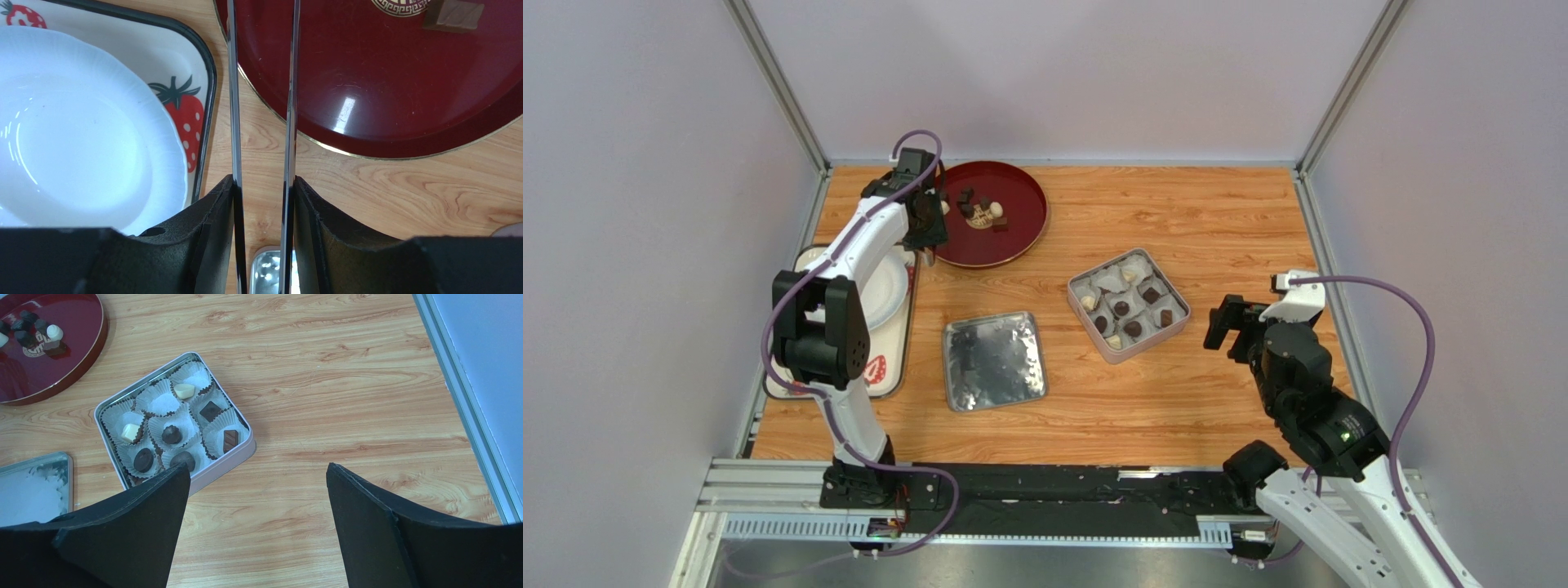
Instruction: Pack the chocolate
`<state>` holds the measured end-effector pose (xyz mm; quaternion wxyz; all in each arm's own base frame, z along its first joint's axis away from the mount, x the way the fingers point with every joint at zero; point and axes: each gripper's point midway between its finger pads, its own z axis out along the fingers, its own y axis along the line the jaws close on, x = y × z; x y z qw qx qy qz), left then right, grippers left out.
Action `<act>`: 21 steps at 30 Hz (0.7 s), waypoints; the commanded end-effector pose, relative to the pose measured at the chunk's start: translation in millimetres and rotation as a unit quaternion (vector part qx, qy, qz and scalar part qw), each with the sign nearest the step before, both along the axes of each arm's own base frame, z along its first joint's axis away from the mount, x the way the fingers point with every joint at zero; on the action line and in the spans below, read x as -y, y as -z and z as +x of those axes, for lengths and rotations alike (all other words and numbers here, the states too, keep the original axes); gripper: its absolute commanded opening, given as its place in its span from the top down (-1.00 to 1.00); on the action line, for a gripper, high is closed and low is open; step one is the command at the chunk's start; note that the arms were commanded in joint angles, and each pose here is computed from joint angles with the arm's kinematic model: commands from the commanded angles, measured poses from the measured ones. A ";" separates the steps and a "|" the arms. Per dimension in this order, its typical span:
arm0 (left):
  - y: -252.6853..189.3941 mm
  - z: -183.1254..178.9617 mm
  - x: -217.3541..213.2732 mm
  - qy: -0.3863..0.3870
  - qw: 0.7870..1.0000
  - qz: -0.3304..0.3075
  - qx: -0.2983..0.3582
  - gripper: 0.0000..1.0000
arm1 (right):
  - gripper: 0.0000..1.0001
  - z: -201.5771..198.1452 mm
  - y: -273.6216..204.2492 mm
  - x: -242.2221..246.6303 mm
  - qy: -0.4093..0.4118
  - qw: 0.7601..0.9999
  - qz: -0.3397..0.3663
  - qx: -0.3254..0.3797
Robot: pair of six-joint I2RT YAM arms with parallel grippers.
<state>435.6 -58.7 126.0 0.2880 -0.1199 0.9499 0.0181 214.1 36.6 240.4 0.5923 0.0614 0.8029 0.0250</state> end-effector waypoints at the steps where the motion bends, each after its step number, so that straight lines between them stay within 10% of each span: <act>1: -24.0 26.3 8.3 -0.015 0.998 -0.039 0.051 0.07 | -0.71 3.7 -9.0 -2.7 -0.003 1.000 0.006 0.017; 21: -22.8 28.9 8.2 0.004 0.998 -0.044 0.042 0.07 | -0.71 3.0 -10.1 -2.1 -0.004 1.000 0.007 0.020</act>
